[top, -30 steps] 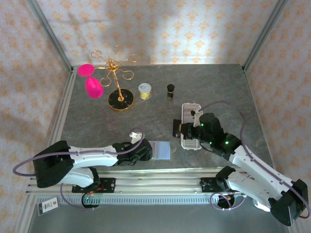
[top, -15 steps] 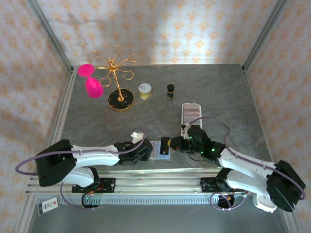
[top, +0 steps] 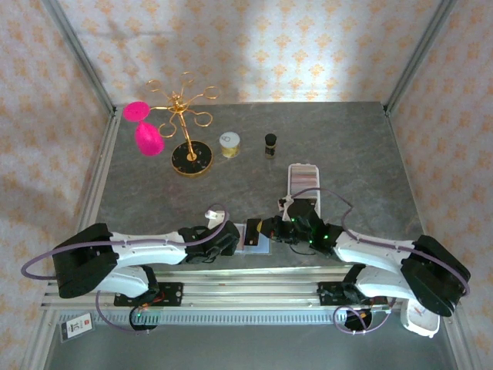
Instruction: Put the credit cards into the card holder
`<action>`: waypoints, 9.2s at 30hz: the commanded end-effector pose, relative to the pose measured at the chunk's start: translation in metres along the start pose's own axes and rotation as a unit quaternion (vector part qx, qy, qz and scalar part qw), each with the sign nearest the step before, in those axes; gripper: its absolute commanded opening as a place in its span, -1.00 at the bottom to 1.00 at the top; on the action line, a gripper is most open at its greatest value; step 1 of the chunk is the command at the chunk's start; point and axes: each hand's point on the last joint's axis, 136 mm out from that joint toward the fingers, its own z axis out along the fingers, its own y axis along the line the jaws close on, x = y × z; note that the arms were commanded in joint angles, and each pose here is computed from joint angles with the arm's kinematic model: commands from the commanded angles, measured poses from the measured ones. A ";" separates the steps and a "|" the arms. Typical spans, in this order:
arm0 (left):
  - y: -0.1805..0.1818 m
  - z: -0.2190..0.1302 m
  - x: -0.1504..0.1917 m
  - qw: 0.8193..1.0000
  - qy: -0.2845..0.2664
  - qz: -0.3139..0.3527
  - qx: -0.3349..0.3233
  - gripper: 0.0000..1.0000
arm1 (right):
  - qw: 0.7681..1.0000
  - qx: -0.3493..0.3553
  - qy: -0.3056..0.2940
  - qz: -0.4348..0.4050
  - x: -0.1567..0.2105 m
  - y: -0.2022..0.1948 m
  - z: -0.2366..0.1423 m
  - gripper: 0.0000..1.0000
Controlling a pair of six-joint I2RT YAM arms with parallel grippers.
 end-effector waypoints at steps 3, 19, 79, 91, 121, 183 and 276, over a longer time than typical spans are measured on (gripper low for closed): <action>0.019 0.002 0.016 0.999 0.021 0.006 -0.029 -0.28 | 1.000 0.004 -0.020 0.012 -0.004 -0.009 0.008 -1.00; 0.019 0.002 0.018 1.000 0.021 0.000 -0.023 -0.30 | 0.999 -0.011 -0.018 0.039 0.001 -0.017 0.018 -1.00; 0.002 0.007 0.030 0.992 0.015 -0.083 0.090 -0.19 | 0.998 -0.010 0.028 0.054 0.018 -0.007 0.058 -1.00; 0.003 0.007 0.033 0.991 0.016 -0.094 0.096 -0.18 | 0.998 0.006 0.036 0.041 0.023 0.000 0.073 -1.00; 0.016 0.019 0.048 0.995 0.037 -0.082 0.041 -0.32 | 0.992 0.124 -0.017 0.000 0.013 -0.038 0.014 -0.17; 0.015 0.019 0.052 0.995 0.041 -0.083 0.039 -0.39 | 0.987 0.159 -0.026 -0.012 0.012 -0.036 0.019 -0.11; 0.024 -0.006 0.040 0.987 -0.009 -0.134 0.088 -0.33 | 0.998 -0.043 0.007 0.050 0.017 0.050 0.062 0.32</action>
